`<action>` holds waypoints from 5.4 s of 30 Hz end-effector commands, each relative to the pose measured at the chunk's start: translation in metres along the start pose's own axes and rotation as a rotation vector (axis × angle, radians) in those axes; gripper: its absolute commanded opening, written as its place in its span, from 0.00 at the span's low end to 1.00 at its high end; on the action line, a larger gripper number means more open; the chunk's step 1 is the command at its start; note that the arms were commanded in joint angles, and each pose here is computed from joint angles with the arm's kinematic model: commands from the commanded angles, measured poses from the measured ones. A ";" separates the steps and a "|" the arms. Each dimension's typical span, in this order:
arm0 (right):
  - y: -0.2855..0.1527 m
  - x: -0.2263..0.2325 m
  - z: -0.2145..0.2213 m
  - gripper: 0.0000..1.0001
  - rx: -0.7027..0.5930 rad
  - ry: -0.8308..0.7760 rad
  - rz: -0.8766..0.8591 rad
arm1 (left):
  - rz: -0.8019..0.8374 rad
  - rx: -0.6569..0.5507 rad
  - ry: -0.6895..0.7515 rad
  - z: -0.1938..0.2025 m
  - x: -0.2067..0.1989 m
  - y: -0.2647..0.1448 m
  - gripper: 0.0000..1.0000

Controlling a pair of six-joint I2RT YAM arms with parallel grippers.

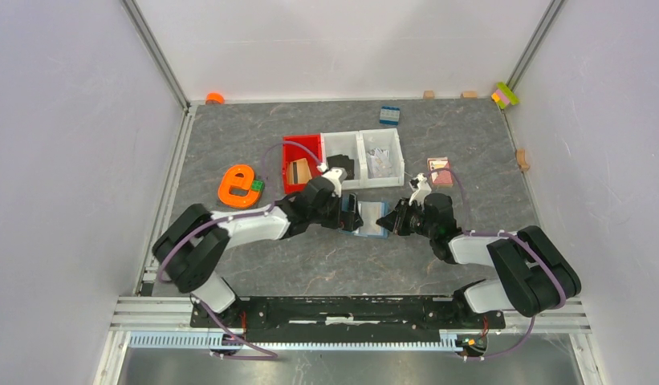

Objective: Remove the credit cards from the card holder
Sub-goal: Remove the credit card from the card holder.

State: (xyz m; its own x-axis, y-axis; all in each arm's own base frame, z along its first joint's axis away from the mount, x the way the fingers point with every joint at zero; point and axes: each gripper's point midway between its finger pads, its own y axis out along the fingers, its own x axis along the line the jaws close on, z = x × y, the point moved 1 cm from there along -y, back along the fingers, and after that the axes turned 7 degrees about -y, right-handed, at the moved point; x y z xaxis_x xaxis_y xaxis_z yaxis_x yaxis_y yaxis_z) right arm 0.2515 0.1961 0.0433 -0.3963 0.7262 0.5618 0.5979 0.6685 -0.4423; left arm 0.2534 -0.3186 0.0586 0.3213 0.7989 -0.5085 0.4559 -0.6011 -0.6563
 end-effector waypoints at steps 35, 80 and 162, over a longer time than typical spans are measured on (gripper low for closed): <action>0.001 0.012 -0.010 0.50 -0.034 -0.032 -0.052 | 0.028 0.171 0.013 0.010 0.000 0.042 0.22; 0.012 0.011 0.002 0.36 0.048 -0.032 -0.039 | 0.236 0.195 -0.034 0.011 -0.031 0.031 0.54; -0.009 0.033 -0.037 0.16 -0.148 -0.252 0.026 | 0.359 0.091 -0.176 -0.017 -0.021 0.009 0.74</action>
State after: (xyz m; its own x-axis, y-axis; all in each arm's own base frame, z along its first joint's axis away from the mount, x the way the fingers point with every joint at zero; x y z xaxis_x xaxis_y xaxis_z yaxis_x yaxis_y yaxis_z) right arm 0.2561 0.1957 0.0746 -0.4668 0.8183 0.3355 0.7027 0.5735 -0.4211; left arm 0.2586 -0.3282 0.0517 0.2578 0.5840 -0.7697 0.2638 -0.8089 -0.5254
